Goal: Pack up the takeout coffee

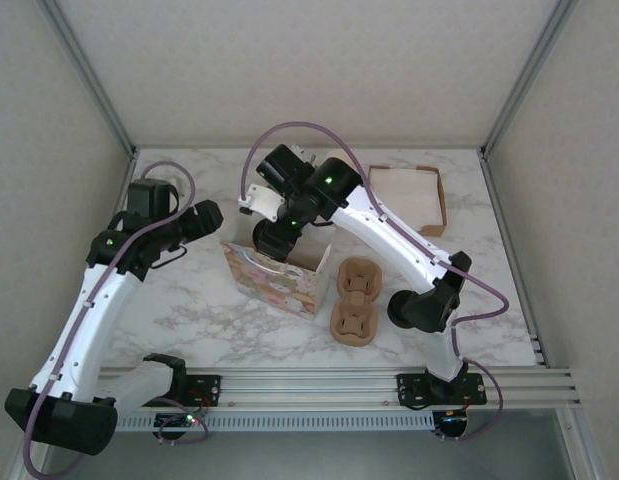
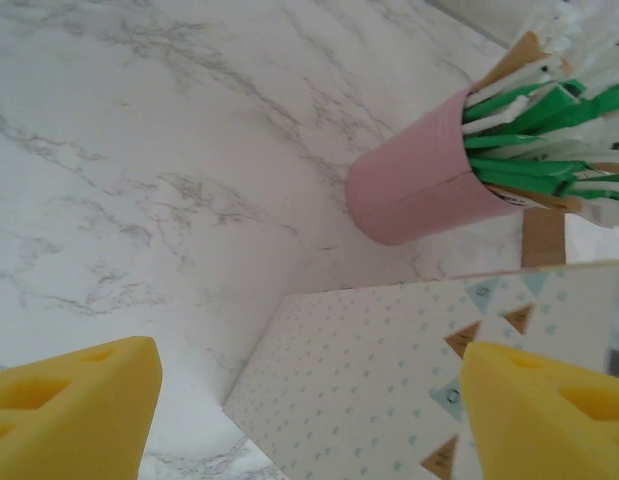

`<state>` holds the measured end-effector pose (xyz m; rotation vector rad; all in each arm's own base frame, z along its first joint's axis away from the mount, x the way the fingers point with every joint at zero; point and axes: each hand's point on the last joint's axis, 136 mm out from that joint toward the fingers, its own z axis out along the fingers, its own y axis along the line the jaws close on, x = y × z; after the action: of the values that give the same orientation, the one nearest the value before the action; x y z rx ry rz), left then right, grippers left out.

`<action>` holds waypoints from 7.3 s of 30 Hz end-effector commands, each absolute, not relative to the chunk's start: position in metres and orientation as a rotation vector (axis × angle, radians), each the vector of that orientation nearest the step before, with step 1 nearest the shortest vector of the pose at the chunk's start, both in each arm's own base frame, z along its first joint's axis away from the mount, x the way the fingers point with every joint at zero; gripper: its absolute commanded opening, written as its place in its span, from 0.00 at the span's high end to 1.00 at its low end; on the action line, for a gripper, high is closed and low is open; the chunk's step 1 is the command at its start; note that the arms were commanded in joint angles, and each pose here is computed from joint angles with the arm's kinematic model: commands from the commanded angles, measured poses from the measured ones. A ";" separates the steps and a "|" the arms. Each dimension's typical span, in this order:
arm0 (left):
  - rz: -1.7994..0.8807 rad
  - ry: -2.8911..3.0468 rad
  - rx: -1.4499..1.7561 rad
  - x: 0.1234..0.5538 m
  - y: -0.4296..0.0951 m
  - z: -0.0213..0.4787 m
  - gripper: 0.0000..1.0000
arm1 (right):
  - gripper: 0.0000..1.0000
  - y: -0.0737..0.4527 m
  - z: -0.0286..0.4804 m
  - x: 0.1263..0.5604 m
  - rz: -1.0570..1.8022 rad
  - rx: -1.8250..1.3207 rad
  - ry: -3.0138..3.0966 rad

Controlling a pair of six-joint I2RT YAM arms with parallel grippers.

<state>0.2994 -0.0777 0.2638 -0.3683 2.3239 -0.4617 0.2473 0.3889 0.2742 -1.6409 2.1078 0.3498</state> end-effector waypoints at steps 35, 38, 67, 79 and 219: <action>-0.383 2.487 -0.617 0.313 -0.058 0.172 0.25 | 0.46 0.395 0.198 0.244 0.246 -1.804 2.231; -0.393 2.499 -0.660 0.314 -0.059 0.159 0.24 | 0.46 0.394 0.197 0.242 0.253 -1.796 2.235; -0.402 2.654 -0.772 0.317 -0.081 0.056 0.27 | 0.47 0.409 0.168 0.243 0.329 -1.745 2.262; -0.382 2.667 -0.764 0.317 -0.080 0.052 0.26 | 0.48 0.396 0.155 0.239 0.280 -1.753 2.307; -0.446 1.397 1.269 0.248 -0.211 0.370 0.05 | 0.46 0.374 0.449 0.208 0.836 -1.019 1.832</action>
<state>0.2516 -0.2059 0.3631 1.2532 1.4399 -0.4324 0.2156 0.3684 0.4348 -1.0283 1.8789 0.7639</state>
